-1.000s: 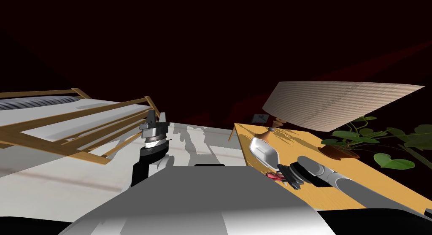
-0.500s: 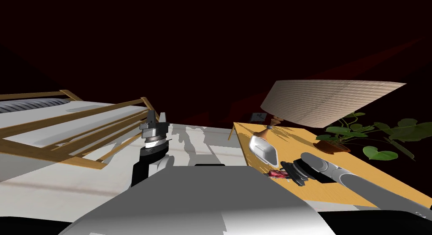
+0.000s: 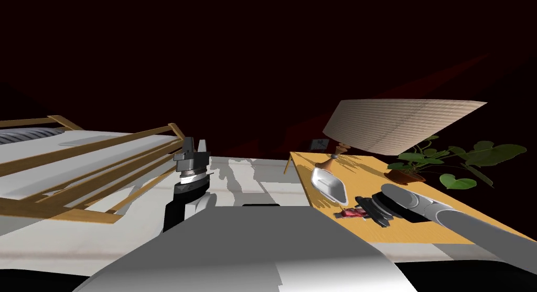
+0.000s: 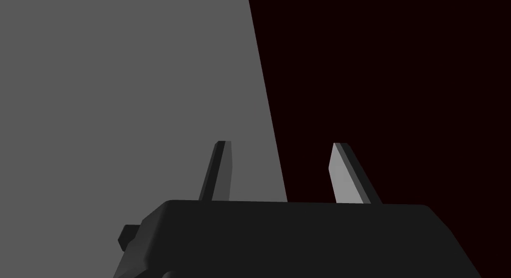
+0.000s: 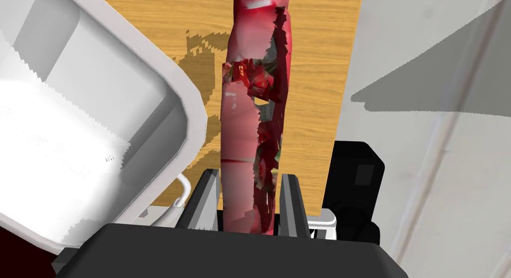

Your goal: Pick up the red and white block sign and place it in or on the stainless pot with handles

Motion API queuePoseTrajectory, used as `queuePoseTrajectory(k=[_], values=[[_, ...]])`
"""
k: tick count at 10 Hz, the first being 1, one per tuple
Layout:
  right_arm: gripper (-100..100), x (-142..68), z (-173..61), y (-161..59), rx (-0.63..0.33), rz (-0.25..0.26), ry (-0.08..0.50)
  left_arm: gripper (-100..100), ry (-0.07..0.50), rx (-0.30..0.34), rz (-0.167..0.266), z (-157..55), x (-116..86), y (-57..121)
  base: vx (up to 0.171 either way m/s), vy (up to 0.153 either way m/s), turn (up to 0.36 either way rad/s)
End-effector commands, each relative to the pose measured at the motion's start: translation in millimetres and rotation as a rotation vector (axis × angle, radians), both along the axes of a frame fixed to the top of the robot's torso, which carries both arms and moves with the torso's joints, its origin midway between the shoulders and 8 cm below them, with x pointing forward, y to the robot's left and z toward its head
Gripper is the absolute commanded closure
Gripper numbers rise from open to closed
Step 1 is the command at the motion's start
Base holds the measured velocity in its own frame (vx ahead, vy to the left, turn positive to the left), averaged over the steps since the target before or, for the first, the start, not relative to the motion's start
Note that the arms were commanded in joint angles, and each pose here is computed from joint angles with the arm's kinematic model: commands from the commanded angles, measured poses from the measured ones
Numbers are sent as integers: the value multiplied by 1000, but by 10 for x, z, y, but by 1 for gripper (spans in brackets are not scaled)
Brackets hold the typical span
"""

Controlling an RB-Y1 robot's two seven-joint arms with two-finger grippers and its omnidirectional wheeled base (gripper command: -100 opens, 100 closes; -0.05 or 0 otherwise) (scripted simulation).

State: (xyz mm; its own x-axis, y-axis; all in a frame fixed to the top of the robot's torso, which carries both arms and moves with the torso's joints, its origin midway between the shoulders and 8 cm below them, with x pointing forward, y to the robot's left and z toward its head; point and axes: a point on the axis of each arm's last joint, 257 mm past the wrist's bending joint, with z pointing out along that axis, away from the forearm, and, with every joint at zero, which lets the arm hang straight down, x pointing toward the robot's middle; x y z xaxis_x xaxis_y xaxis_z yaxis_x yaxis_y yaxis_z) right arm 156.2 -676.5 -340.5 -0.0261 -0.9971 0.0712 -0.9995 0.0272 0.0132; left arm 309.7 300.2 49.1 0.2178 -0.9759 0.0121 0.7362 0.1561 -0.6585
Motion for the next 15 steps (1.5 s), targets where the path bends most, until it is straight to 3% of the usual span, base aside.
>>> queuePoseTrajectory(k=[1, 2, 4, 8, 9, 15], values=[[100, 39, 222, -157, -33, 36, 8, 0, 0, 0, 0, 0, 0, 0, 78, 116, -144], [100, 59, 347, -232, -52, 57, 15, 0, 0, 0, 0, 0, 0, 0, 88, 113, -130], [100, 59, 347, -232, -52, 57, 15, 0, 0, 0, 0, 0, 0, 0, 31, 48, -8], [100, 115, 831, -471, -120, 135, 52, 0, 0, 0, 0, 0, 0, 0, 58, 78, -106], [100, 115, 831, -471, -120, 135, 52, 0, 0, 0, 0, 0, 0, 0, 62, 77, -34], [100, 173, 1558, -749, -223, 210, 114, 0, 0, 0, 0, 0, 0, 0, 84, 54, -69]])
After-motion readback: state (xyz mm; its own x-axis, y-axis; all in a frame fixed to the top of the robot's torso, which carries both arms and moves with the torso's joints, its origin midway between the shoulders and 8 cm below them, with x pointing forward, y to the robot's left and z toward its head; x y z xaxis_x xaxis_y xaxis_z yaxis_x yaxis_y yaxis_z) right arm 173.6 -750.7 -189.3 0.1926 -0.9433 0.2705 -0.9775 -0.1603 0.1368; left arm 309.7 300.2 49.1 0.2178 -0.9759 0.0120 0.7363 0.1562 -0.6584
